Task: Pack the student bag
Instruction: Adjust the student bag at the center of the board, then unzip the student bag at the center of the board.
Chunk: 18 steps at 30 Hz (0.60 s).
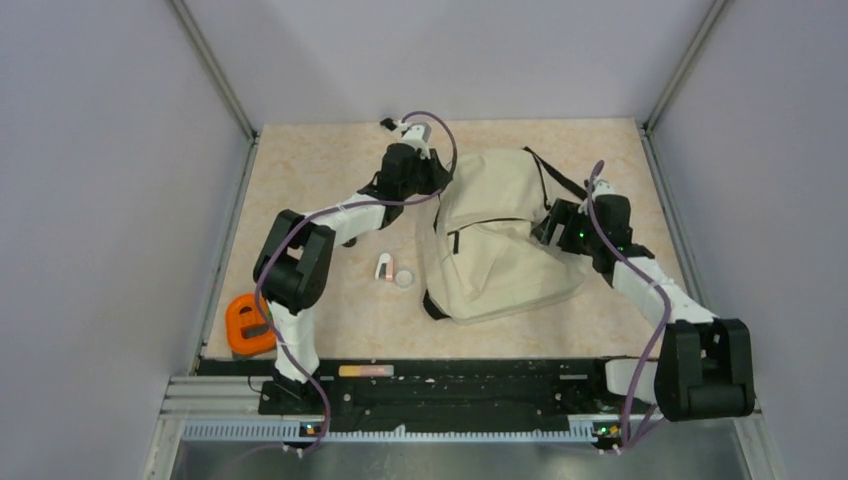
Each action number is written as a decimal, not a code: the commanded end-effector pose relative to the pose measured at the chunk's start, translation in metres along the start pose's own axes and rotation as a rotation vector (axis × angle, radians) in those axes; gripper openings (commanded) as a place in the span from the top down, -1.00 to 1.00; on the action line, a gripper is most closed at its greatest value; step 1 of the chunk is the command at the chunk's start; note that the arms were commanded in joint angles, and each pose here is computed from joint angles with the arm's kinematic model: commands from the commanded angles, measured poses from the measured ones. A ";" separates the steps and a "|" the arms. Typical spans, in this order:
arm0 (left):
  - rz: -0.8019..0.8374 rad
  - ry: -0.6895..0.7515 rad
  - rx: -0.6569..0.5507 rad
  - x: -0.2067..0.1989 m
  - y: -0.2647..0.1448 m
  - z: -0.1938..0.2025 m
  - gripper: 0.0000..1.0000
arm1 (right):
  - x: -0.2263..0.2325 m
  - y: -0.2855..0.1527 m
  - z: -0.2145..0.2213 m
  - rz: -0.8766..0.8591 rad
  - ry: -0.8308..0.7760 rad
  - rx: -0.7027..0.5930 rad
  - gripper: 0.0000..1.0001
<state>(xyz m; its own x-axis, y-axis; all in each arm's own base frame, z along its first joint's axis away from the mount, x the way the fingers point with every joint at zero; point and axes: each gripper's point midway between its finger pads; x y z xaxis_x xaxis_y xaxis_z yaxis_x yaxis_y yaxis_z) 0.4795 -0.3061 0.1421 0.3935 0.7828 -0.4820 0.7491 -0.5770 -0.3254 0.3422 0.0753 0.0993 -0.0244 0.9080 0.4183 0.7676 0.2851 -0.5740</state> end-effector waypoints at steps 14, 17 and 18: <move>0.043 0.083 -0.193 -0.032 -0.127 -0.046 -0.46 | 0.072 -0.078 -0.068 -0.067 -0.183 -0.153 -0.62; 0.098 0.015 -0.175 -0.040 -0.149 -0.028 -0.47 | 0.104 -0.079 -0.060 -0.125 -0.207 -0.148 -0.58; 0.119 -0.005 -0.168 -0.043 -0.155 -0.022 -0.47 | 0.115 -0.078 -0.055 -0.143 -0.216 -0.143 -0.56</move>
<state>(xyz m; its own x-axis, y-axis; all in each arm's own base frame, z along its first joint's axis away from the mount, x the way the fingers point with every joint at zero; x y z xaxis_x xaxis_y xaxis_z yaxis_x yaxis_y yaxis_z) 0.3868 -0.2435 0.2290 0.4638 0.7774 -0.4249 0.8054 -0.5698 -0.1633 0.3218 0.1054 0.2045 -0.1864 0.9336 0.3062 0.8293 0.3166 -0.4605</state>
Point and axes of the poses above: each gripper's point midway between its finger pads, its own y axis out along the fingers, its own x axis along the line the jaws close on, z = x × y, and after that the axes turned 1 degree about -y, right-handed
